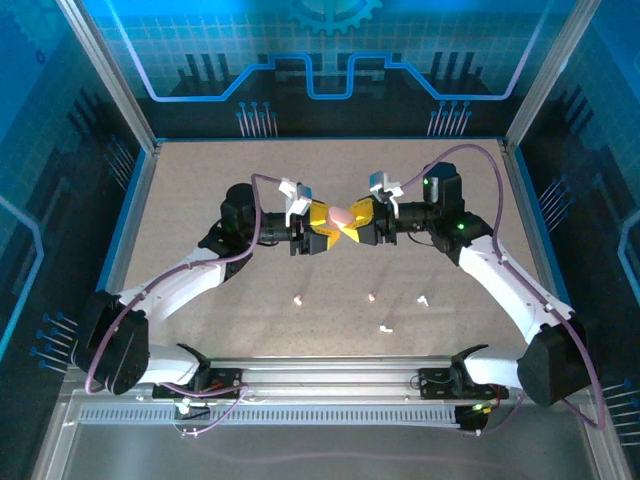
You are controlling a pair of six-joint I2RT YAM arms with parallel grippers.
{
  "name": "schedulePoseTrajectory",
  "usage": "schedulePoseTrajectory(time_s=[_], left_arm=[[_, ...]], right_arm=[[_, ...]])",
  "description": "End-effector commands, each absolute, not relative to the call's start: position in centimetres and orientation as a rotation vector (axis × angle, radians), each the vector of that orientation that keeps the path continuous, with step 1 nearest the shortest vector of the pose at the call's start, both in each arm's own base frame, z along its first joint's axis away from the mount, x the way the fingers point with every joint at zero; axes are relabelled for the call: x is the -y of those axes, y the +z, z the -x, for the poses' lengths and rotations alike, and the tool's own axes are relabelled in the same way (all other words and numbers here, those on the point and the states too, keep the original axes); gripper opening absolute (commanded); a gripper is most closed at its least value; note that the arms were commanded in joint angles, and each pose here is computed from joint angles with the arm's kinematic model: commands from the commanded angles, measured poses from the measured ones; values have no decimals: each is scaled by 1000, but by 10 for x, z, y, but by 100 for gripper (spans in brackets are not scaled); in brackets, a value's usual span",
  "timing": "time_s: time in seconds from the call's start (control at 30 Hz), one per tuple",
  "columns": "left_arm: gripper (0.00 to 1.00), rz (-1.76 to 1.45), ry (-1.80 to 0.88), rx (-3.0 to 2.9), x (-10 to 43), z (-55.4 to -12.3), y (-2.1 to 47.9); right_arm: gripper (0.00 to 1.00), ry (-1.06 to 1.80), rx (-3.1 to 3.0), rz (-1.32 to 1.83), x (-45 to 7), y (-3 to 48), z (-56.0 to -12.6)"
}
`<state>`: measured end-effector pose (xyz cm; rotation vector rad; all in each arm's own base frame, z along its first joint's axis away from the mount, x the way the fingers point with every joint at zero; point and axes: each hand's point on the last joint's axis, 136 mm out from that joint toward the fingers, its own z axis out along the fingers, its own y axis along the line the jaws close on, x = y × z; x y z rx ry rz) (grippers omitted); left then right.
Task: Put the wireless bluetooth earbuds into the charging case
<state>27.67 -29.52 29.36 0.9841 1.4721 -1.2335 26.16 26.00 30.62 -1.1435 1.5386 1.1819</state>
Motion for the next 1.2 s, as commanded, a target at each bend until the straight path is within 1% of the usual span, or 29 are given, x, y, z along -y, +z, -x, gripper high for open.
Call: schedulePoseTrajectory(time_s=[0.0,0.17,0.3,0.47,0.57,0.63,0.77,0.9,0.97,1.03,1.17], left_arm=[[57,-1010,-1207,-1369,293,-273,321],[62,-1002,-1217,-1341,293,-272,328],[61,-996,-1232,-1343,293,-271,329],[58,-988,-1266,-1349,295,-272,329],[55,-995,-1276,-1358,296,-271,327],[51,-1001,-1279,-1369,296,-271,324],[49,-1021,-1278,-1388,297,-270,320],[44,-1042,-1266,-1410,296,-269,314],[46,-1049,-1262,-1413,296,-268,312],[53,-1049,-1262,-1413,296,-267,313],[54,-1047,-1263,-1402,296,-267,317]], right_arm=[[38,1200,-1510,1166,-260,316,-261],[37,1192,-1511,1173,-260,314,-261],[37,1193,-1506,1179,-261,314,-260],[37,1188,-1499,1189,-262,314,-259],[37,1187,-1490,1190,-262,316,-259],[37,1185,-1482,1193,-262,317,-258],[37,1186,-1474,1191,-263,321,-258],[37,1188,-1470,1185,-263,324,-258],[37,1187,-1471,1178,-263,325,-259],[37,1189,-1471,1179,-263,324,-259],[37,1192,-1475,1185,-263,322,-258]])
